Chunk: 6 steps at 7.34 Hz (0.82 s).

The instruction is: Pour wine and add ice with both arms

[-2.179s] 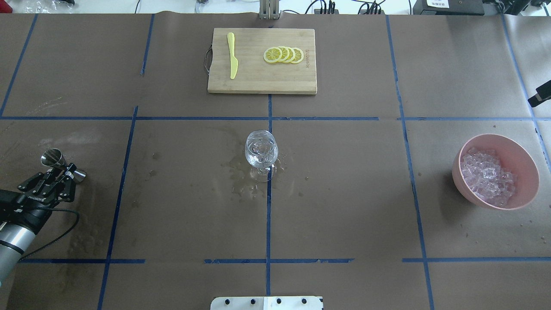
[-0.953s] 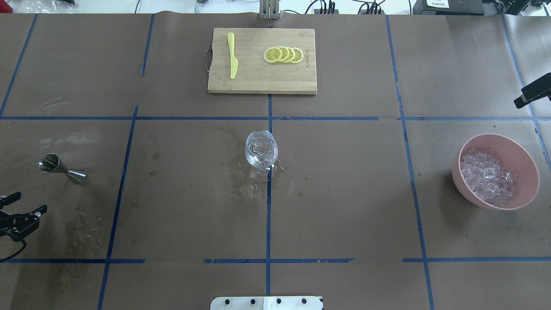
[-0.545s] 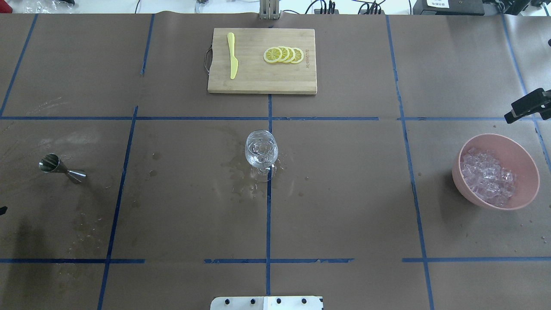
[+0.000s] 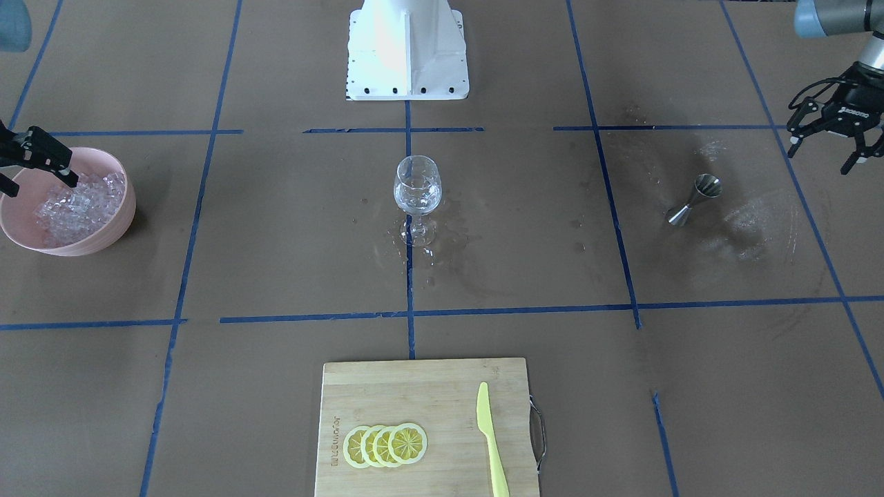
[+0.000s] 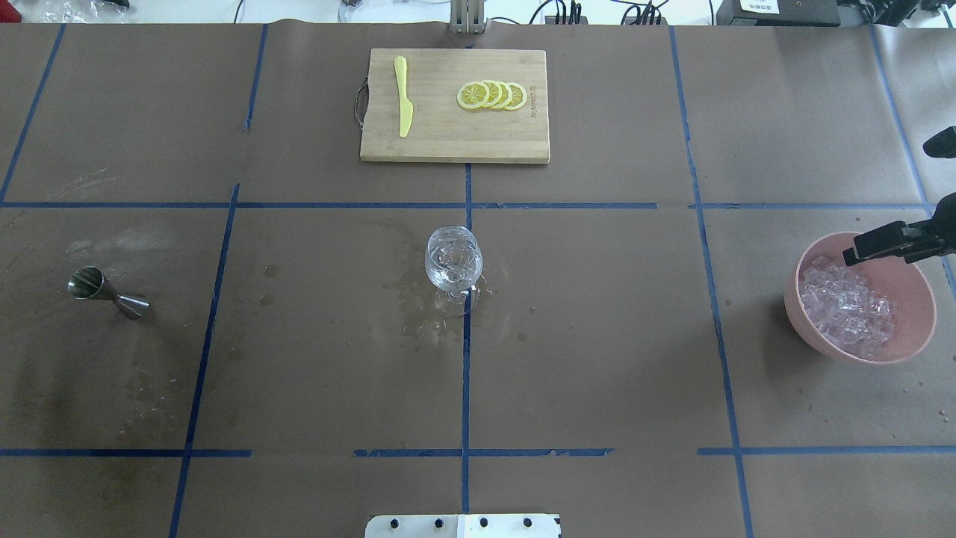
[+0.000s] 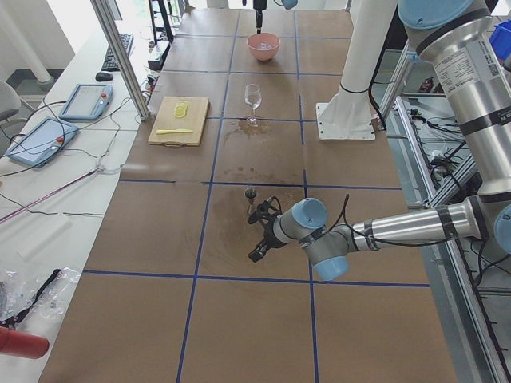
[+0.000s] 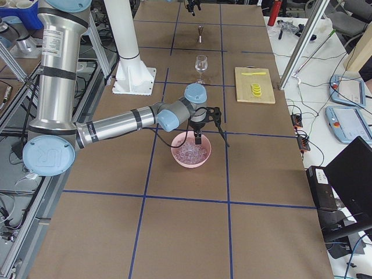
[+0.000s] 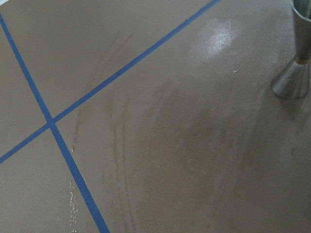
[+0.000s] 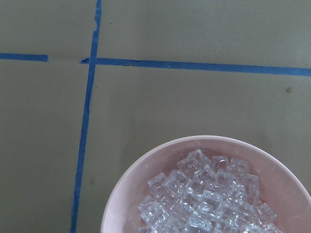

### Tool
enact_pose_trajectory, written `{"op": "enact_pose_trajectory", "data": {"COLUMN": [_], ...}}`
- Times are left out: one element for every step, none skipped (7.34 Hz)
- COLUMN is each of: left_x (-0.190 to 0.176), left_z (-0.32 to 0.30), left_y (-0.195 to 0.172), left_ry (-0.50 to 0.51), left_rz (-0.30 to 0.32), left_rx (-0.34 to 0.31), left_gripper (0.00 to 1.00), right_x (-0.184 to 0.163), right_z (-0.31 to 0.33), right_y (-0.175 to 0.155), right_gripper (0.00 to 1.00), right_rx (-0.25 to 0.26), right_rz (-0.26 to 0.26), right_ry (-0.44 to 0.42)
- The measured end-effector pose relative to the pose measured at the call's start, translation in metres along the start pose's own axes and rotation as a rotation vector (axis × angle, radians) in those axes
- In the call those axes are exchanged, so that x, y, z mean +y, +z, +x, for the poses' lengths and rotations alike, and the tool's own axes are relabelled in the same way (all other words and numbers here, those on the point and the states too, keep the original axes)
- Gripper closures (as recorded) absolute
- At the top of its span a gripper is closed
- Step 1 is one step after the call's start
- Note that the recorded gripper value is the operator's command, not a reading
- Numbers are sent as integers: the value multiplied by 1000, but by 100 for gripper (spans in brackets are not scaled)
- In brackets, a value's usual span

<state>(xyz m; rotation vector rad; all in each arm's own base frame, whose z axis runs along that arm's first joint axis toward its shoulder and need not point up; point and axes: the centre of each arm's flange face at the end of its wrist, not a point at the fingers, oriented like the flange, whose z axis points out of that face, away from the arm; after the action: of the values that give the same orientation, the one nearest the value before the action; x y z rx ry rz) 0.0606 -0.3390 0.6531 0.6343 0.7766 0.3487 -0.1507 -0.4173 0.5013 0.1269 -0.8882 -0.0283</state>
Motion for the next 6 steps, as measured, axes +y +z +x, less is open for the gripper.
{"op": "enact_pose_trajectory", "data": {"left_x": [-17, -32, -39, -43, -46, -47], "left_z": [-16, -32, -48, -56, -60, -61], "left_y": [-11, -30, -55, -71, -79, -83], "left_ry": [-60, -121, -173, -205, -218, -224], "left_rz": [-23, -15, 21, 48, 64, 71], "left_rx": [32, 28, -2, -24, -35, -40], "left_gripper": [0, 0, 0, 0, 0, 0], "right_x": [11, 18, 23, 26, 29, 30], "right_z": [7, 9, 9, 7, 5, 5], "right_y": [18, 35, 47, 55, 60, 63], "right_gripper": [2, 10, 26, 33, 59, 100], "right_rx": [7, 29, 50, 59, 63, 66], "right_rz": [17, 24, 26, 23, 17, 11], "right_ry": [-5, -10, -10, -8, -8, -9]}}
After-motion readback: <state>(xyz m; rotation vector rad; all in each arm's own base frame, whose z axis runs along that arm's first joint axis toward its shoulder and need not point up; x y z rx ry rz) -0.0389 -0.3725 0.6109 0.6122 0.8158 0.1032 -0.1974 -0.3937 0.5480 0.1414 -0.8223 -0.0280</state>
